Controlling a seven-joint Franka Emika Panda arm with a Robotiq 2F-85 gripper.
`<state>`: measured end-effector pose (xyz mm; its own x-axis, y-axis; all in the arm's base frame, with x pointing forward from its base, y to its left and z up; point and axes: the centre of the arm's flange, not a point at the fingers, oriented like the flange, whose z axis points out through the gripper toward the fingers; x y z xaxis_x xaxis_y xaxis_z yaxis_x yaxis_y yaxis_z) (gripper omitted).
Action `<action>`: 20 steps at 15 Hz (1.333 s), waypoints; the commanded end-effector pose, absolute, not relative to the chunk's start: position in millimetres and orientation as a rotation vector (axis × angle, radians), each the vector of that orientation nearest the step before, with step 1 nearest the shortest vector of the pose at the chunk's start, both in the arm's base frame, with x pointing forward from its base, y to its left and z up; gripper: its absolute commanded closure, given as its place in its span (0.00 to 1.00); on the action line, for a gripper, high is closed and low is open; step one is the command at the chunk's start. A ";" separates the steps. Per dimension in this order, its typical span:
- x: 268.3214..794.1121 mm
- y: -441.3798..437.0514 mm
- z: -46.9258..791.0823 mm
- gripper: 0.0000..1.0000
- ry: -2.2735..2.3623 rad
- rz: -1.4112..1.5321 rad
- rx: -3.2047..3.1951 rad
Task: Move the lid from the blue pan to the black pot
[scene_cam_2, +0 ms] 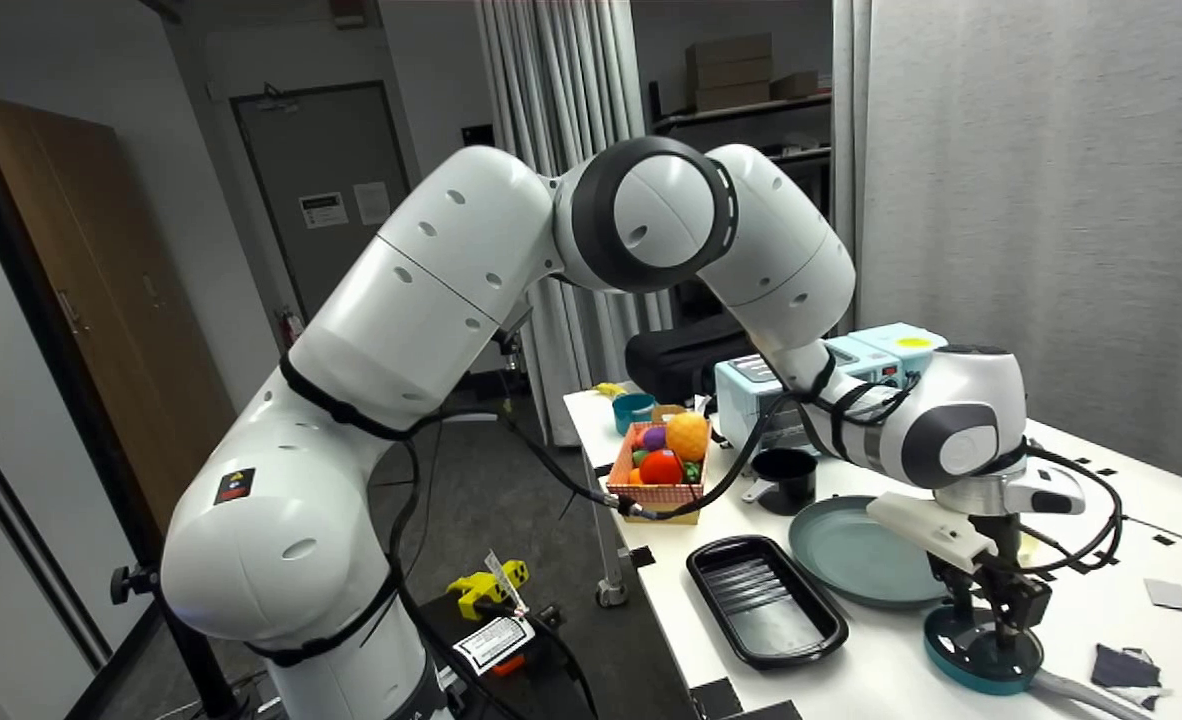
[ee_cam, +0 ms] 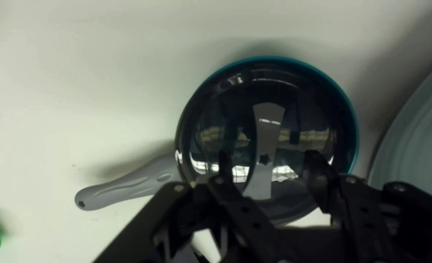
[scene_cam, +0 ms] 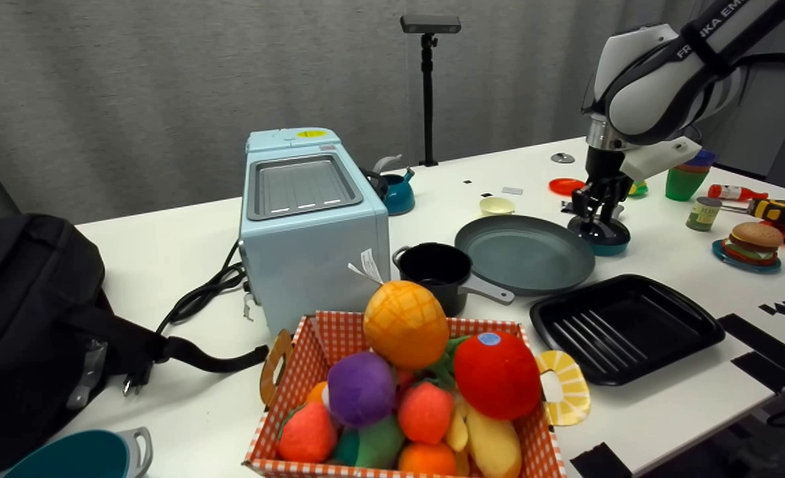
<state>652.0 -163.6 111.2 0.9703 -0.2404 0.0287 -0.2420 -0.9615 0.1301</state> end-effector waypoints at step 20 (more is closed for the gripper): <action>670.2 -71.2 251.5 0.96 -0.121 0.163 3.031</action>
<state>681.8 -106.4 233.6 0.9829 -0.1444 0.1145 -0.1563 -0.9824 0.1027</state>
